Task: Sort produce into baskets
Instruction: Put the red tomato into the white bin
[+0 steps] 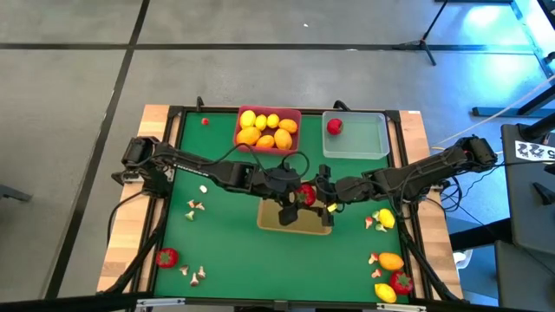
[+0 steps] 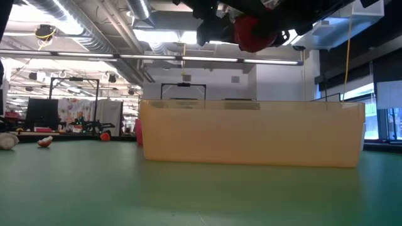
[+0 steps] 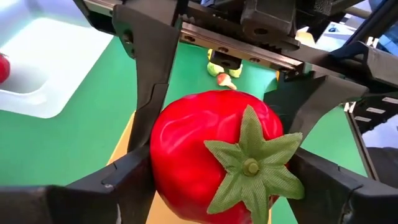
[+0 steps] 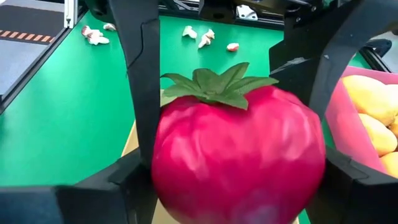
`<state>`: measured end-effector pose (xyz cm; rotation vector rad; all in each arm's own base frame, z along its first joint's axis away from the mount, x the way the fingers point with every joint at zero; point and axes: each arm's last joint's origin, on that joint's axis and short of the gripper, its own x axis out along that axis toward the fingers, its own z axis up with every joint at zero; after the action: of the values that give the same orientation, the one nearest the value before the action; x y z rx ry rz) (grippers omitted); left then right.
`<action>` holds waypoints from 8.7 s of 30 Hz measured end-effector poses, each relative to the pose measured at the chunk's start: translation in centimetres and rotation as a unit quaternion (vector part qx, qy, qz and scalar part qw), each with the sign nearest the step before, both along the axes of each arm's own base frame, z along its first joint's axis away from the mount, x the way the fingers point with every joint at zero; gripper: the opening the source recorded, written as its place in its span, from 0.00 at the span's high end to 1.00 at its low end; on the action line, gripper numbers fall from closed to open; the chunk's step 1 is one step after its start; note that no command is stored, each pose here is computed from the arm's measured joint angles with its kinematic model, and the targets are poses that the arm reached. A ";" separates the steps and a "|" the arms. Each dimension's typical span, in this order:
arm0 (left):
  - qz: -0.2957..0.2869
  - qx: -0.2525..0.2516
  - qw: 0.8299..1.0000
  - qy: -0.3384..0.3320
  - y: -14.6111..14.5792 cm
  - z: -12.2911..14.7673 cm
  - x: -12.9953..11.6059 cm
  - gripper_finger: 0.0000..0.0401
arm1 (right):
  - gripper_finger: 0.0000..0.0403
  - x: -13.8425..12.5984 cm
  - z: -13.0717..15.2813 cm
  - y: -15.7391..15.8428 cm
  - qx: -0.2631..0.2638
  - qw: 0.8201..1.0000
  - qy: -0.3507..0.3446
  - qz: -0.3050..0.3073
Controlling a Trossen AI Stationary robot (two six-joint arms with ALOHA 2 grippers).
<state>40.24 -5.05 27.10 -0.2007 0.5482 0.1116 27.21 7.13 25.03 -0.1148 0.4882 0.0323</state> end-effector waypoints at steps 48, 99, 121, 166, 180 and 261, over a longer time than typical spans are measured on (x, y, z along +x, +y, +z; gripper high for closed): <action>0.073 0.110 0.979 0.153 9.3 -0.9 -5.1 0.20 | 0.29 -7.3 -1.7 -19.1 0.042 0.923 0.159 -0.347; 0.063 0.036 0.982 0.173 3.1 -1.5 -5.6 0.20 | 0.01 -5.6 -1.6 -14.1 0.094 0.964 0.099 -0.227; 0.088 -0.040 0.950 0.296 -4.9 -1.0 -9.7 0.19 | 0.01 -4.5 -1.4 -8.9 0.097 0.983 0.101 -0.121; 0.186 -0.193 0.874 0.406 -15.9 -3.8 -18.5 0.03 | 0.01 -4.8 -1.8 -7.9 0.079 0.982 0.123 -0.118; 0.308 -0.265 0.752 0.520 -18.2 -5.1 -22.8 0.03 | 0.01 -4.8 -1.8 -7.9 0.078 0.982 0.125 -0.118; 0.152 -0.059 0.884 0.438 -6.7 -0.5 -13.6 0.46 | 0.01 -5.0 -2.0 -8.0 0.073 0.980 0.138 -0.120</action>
<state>26.65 -11.72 26.56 -0.3566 1.4304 0.4905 22.23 -0.83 23.05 0.0944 0.7733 -0.1542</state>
